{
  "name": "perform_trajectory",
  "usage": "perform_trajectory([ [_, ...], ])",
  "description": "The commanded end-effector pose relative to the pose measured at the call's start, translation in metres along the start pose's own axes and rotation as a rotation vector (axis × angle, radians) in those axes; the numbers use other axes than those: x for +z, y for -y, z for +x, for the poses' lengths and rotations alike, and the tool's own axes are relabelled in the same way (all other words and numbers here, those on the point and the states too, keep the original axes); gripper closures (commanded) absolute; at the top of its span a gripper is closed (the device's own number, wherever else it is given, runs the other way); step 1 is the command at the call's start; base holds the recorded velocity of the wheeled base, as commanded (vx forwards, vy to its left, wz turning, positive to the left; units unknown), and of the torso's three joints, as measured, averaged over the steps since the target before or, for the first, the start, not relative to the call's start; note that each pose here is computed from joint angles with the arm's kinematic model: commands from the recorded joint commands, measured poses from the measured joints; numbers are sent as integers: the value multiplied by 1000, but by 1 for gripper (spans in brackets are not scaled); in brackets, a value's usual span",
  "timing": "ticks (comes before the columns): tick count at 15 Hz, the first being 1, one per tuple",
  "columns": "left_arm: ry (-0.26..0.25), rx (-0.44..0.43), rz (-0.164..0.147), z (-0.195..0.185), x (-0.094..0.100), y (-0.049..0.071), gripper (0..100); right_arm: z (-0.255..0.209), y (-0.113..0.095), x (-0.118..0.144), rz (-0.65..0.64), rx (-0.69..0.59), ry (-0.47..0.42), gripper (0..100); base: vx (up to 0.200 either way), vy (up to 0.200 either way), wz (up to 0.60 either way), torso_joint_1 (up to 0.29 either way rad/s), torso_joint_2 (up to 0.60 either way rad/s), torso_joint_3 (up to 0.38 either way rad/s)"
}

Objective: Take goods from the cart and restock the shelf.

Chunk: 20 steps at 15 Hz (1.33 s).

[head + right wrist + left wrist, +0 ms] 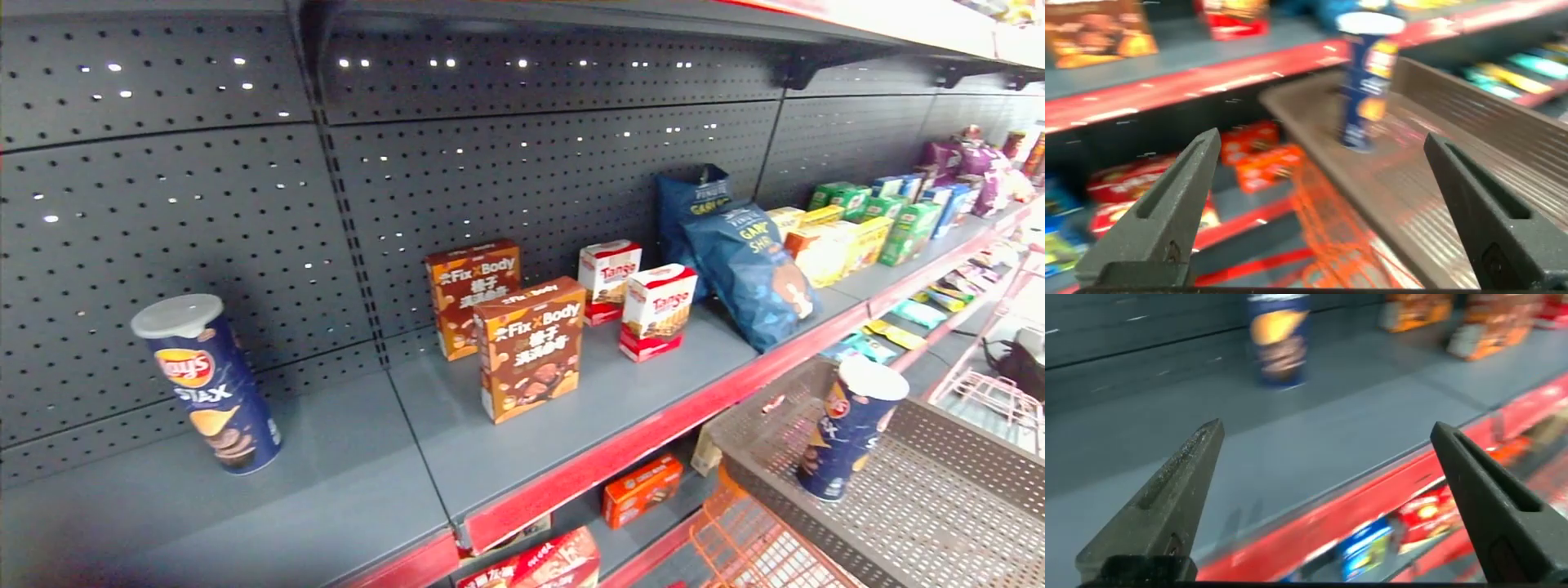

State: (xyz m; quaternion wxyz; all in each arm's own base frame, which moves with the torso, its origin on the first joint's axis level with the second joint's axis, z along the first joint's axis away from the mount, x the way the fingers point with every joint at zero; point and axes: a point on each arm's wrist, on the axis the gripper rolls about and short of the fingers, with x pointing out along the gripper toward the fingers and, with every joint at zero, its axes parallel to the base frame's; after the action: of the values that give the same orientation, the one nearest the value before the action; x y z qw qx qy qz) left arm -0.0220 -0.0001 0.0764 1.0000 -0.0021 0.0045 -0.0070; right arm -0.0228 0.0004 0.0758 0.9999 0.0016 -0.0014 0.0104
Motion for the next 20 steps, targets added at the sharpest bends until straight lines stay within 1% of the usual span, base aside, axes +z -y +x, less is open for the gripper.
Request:
perform_trajectory([
  [1,-2,0,0,0,0,0,0,0,0,0,0,1,0,0,0,0,-600,2,2,2],
  [5,-2,0,0,0,0,0,0,0,0,0,0,1,0,0,0,0,-600,0,1,4],
  [6,-2,0,4,0,0,0,0,0,0,0,0,1,0,0,0,0,-600,2,7,-2],
  [7,0,2,9,0,0,0,0,0,0,0,0,1,0,0,0,0,0,0,0,0],
  [20,0,3,6,0,0,0,0,0,0,0,-2,1,0,0,0,0,0,0,0,0],
])
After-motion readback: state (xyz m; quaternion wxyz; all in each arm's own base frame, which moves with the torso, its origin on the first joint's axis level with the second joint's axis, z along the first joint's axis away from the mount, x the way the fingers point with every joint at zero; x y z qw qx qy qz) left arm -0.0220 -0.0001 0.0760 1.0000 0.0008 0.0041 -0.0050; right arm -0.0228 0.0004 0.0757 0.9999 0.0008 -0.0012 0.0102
